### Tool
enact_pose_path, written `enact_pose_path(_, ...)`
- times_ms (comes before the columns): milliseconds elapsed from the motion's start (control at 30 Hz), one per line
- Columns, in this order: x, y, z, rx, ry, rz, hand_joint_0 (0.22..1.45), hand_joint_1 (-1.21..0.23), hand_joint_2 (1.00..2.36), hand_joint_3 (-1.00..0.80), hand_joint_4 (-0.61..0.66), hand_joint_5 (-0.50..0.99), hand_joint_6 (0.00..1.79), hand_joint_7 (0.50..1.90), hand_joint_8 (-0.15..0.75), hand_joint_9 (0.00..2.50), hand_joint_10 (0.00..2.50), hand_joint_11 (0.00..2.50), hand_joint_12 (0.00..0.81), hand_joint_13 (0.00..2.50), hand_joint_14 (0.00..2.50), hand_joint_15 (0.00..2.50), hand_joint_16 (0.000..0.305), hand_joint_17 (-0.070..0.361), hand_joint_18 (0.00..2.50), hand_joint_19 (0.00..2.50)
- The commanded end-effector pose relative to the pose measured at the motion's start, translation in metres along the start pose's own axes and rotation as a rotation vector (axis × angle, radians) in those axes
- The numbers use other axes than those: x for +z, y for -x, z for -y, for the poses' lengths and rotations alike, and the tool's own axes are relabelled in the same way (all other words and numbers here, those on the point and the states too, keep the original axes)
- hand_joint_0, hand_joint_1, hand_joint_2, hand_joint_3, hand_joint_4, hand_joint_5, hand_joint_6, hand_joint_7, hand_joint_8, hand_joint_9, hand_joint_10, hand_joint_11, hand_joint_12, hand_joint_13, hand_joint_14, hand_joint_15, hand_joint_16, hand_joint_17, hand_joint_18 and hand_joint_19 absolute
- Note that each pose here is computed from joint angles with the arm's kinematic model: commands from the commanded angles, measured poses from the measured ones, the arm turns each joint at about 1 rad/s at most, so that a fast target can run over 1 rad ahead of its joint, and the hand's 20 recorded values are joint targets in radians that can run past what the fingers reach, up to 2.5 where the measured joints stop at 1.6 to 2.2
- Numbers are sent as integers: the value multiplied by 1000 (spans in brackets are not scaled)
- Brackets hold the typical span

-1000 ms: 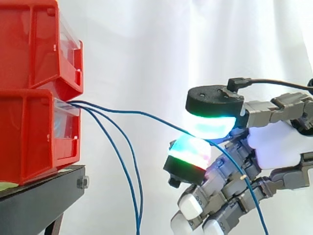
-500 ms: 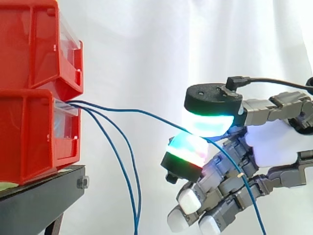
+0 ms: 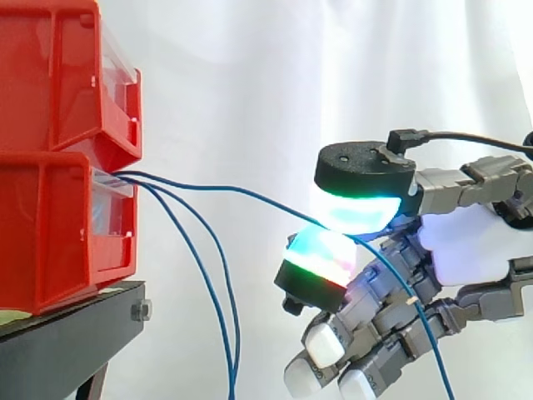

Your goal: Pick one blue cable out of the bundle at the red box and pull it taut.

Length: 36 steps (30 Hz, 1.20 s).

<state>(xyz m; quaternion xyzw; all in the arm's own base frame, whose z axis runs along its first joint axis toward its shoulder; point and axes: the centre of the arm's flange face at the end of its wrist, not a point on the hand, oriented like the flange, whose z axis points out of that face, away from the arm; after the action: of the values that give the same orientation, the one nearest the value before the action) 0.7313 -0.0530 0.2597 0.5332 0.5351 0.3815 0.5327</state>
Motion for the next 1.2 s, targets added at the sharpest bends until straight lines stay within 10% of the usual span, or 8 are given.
enact_pose_path(0, 0, 0, 0, 0, 0, 2, 633, -816, 1029, -32, 104, -98, 819, 1324, 331, 806, 11, 434, 393, 486, 8, 236, 58, 131, 552, 307)
enact_pose_path(1167, 0, 1, 0, 0, 0, 4, 629, -800, 1027, -56, 133, -101, 829, 1301, 323, 819, 13, 425, 388, 474, 8, 221, 58, 131, 572, 316)
